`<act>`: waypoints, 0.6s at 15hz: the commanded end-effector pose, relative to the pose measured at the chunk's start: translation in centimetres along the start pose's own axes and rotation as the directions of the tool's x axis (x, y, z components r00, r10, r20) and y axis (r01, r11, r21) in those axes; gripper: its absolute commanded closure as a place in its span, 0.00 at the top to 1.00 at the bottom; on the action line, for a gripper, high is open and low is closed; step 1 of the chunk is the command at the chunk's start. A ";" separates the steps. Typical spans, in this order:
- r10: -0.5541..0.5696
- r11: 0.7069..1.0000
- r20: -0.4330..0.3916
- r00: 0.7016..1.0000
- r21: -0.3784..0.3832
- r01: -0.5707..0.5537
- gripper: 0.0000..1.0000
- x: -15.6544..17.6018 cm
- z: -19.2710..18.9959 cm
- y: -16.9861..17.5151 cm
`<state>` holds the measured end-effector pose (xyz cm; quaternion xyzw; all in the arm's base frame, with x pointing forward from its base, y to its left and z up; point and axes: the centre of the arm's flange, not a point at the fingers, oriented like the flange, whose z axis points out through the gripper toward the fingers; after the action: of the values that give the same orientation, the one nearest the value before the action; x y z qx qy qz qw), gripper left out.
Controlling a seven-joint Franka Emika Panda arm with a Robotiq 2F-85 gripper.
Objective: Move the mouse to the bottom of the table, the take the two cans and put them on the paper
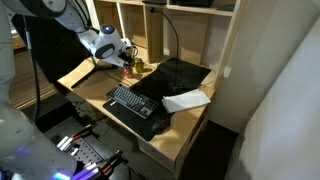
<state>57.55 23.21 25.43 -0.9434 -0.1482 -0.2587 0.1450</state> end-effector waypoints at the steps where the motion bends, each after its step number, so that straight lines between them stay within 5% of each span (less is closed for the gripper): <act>1: 0.003 0.999 0.018 1.000 -0.038 -0.002 1.00 0.3 2.1 0.9; 9: -0.015 1.000 0.021 1.000 0.002 0.015 1.00 0.2 3.7 0.4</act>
<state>58.81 23.79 23.01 -0.9454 -0.1546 -0.2530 0.1357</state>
